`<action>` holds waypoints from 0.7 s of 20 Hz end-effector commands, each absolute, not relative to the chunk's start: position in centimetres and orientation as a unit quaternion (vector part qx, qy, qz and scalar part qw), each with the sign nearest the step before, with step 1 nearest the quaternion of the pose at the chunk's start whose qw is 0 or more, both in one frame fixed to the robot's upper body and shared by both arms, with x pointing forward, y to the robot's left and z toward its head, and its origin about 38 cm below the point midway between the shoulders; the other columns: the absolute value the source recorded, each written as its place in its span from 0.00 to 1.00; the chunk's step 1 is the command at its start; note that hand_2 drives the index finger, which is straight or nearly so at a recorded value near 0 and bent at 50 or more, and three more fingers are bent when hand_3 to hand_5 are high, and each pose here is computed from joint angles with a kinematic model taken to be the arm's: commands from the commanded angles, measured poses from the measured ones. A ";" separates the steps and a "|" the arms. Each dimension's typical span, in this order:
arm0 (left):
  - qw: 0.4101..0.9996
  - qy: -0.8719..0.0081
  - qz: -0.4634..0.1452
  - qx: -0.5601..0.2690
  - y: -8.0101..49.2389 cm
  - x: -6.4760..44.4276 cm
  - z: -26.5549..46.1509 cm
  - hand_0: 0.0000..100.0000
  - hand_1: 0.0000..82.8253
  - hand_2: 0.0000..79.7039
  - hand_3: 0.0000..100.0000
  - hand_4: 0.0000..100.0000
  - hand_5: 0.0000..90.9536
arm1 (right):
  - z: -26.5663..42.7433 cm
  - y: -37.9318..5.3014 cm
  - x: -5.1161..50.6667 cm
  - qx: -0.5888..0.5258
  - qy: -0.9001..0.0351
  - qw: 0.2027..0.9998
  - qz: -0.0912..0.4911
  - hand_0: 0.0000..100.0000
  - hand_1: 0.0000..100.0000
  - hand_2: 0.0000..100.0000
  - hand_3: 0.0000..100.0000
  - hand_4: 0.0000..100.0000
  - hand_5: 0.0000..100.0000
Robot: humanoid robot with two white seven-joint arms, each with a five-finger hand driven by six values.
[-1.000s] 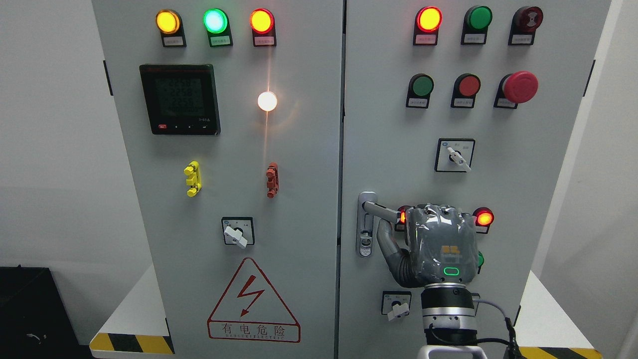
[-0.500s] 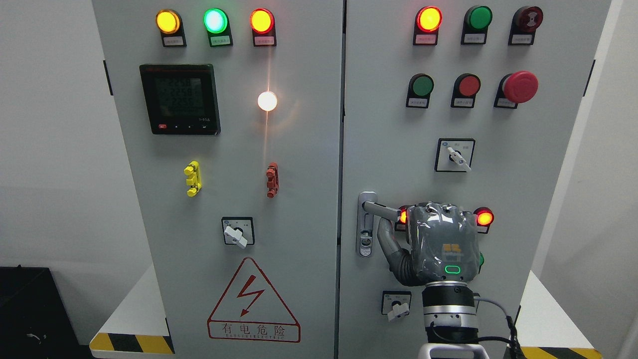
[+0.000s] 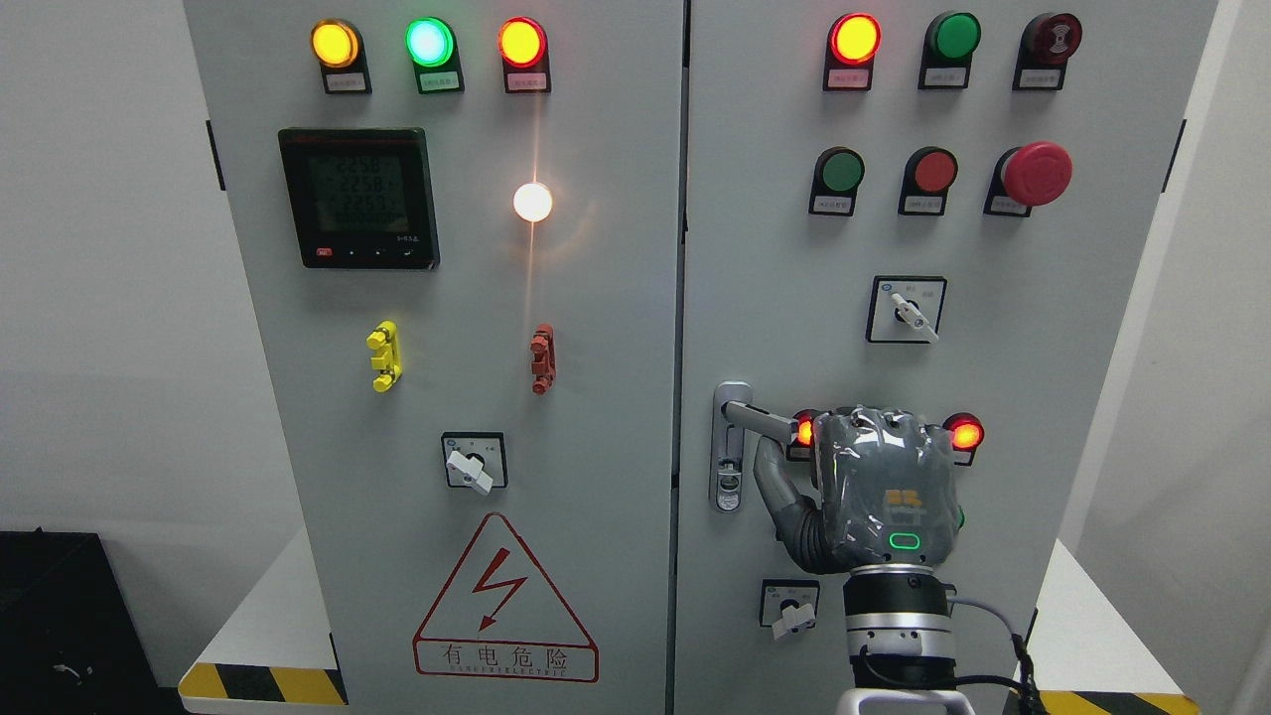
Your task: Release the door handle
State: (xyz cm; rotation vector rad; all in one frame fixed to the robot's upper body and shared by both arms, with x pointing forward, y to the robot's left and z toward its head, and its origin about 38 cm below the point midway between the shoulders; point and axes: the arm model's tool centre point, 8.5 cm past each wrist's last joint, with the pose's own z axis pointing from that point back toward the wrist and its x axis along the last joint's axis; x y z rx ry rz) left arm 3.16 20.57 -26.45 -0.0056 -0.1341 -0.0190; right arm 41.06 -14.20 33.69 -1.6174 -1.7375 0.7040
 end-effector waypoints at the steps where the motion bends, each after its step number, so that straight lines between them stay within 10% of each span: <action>1: 0.998 -0.059 -0.008 -0.003 20.6 2.1 -26.5 0.12 0.67 0.00 0.00 0.00 0.00 | 33.3 -14.6 39.8 -0.618 -0.666 0.327 0.262 0.58 0.33 0.91 1.00 0.99 0.97; 10: 0.998 -0.059 -0.008 -0.003 20.6 2.1 -26.5 0.12 0.67 0.00 0.00 0.00 0.00 | 30.1 -16.1 35.5 -0.613 -0.665 0.344 0.253 0.57 0.32 0.68 0.99 0.93 0.89; 14: 0.998 -0.059 -0.008 -0.003 20.6 2.1 -26.5 0.12 0.67 0.00 0.00 0.00 0.00 | 29.3 -18.3 34.2 -0.626 -0.665 0.312 0.262 0.57 0.30 0.46 0.67 0.69 0.60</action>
